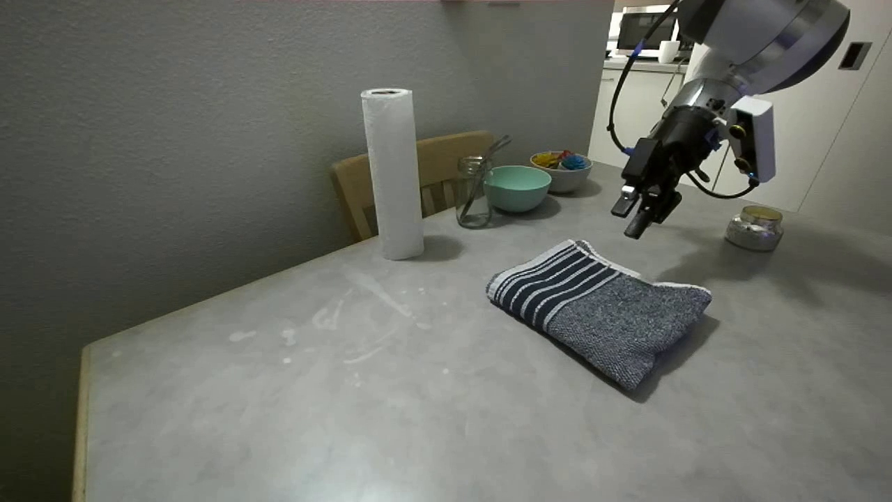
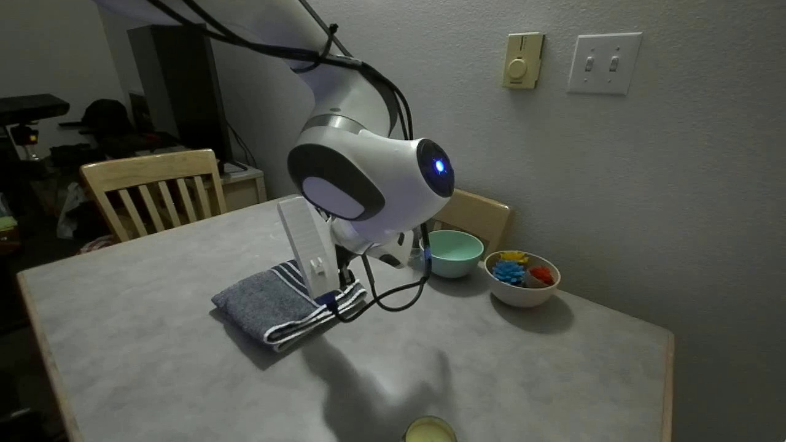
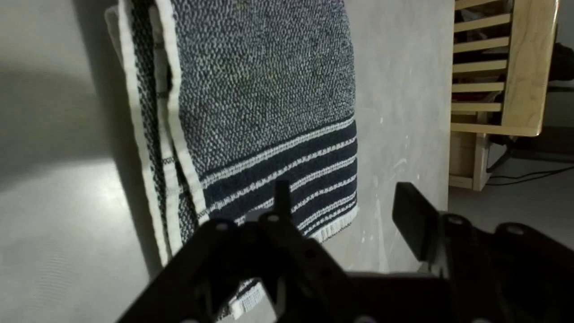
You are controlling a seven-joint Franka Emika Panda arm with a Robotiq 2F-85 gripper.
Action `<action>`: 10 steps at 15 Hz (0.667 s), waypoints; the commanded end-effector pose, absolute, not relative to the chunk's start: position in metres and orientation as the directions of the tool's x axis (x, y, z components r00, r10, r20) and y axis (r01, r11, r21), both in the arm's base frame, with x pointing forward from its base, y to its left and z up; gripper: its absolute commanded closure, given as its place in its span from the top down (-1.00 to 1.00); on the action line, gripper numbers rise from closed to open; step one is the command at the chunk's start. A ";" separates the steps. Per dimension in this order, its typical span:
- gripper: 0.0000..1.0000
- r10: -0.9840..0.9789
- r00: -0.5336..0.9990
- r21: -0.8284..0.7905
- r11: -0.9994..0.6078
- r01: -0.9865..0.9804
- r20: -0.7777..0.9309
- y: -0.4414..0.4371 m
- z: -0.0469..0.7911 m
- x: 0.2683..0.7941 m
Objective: Fold the grey towel
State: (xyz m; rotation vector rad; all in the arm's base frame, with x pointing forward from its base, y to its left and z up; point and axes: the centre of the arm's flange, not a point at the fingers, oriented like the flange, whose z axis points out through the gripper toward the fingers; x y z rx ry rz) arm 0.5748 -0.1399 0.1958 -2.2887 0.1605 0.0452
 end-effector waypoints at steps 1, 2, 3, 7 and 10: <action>0.83 -0.064 0.997 -0.737 -0.671 -0.079 -0.048 -0.125 0.217 0.577; 0.96 -0.062 0.996 -0.728 -0.680 -0.085 -0.058 -0.118 0.224 0.579; 1.00 -0.074 0.994 -0.704 -0.701 -0.109 -0.080 -0.107 0.235 0.580; 1.00 -0.151 0.975 -0.564 -0.796 -0.219 -0.166 -0.061 0.294 0.579; 1.00 -0.228 0.954 -0.430 -0.855 -0.291 -0.193 -0.030 0.336 0.581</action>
